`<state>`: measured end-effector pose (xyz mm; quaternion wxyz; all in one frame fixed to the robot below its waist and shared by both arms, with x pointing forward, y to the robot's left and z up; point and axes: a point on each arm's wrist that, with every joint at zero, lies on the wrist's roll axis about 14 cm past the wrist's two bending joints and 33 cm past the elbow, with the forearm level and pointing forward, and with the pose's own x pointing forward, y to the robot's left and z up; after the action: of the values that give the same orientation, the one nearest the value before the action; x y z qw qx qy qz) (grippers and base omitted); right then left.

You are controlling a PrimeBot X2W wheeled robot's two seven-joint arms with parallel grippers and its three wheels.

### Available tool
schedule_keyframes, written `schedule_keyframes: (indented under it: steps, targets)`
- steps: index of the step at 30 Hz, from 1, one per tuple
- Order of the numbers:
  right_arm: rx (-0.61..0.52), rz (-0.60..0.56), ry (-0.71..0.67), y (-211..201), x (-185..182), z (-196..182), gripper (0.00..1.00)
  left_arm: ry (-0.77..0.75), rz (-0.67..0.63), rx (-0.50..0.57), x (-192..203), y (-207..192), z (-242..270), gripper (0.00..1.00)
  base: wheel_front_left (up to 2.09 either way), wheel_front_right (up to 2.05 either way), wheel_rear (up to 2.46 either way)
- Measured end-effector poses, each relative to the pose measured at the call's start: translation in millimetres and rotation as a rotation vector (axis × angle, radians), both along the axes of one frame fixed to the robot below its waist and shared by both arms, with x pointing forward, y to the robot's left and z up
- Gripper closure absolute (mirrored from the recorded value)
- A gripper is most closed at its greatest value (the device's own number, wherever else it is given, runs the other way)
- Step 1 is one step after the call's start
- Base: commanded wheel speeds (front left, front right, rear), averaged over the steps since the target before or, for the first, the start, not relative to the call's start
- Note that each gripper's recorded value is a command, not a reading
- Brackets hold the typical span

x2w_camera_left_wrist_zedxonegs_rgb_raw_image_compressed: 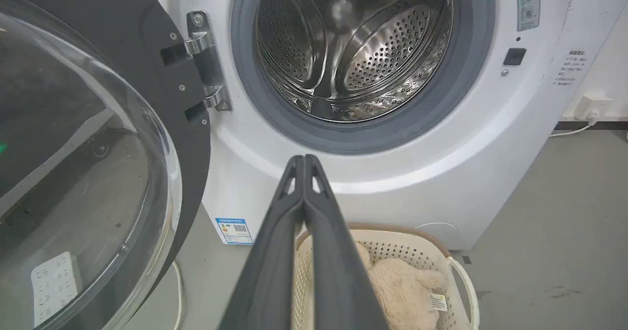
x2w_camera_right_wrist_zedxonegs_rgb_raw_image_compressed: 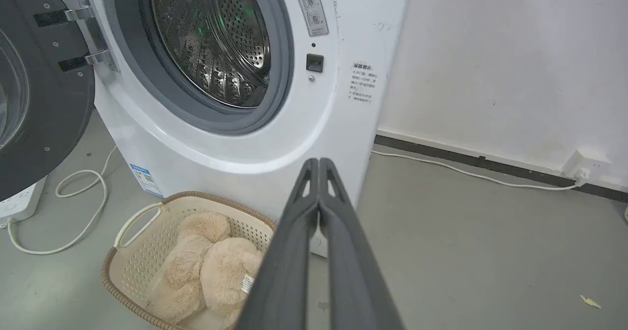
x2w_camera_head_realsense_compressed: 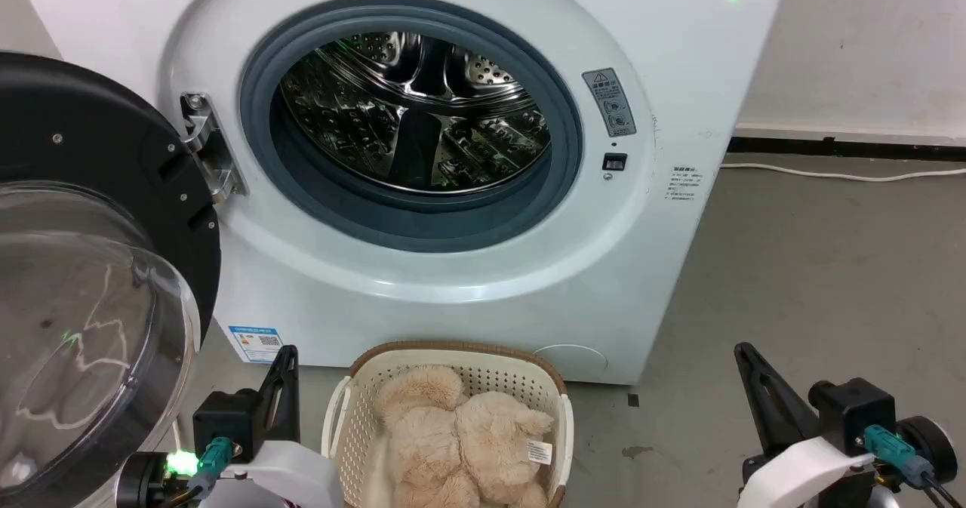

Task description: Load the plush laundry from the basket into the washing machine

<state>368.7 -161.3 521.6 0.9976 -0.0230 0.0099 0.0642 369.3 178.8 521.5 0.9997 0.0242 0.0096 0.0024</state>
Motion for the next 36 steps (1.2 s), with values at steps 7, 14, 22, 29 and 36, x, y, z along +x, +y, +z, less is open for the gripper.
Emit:
schedule_keyframes:
  steps: [7, 14, 22, 29, 36]
  targets:
    - [0.000, 0.000, 0.000, 0.1, 0.0, 0.0, 1.00, 0.000, 0.000, 0.000, 0.0, 0.1, 0.0, 1.00, 0.00, 0.00, 0.00]
    - [0.000, 0.000, 0.000, 0.1, 0.0, 0.0, 1.00, 0.000, 0.000, 0.000, 0.0, 0.1, 0.0, 1.00, 0.00, 0.00, 0.00]
    - [0.000, 0.000, 0.000, 0.1, 0.0, 0.0, 1.00, 0.000, 0.000, 0.000, 0.0, 0.1, 0.0, 1.00, 0.00, 0.00, 0.00]
    - [0.001, 0.000, 0.001, 0.1, 0.0, -0.2, 0.00, 0.001, 0.001, 0.000, -0.1, 0.0, -0.3, 0.00, 0.00, 0.00, 0.00]
    - [0.004, 0.003, 0.002, 0.8, 1.7, -1.1, 0.00, 0.004, 0.002, -0.001, -1.1, 0.4, -1.6, 0.00, 0.00, 0.00, 0.00]
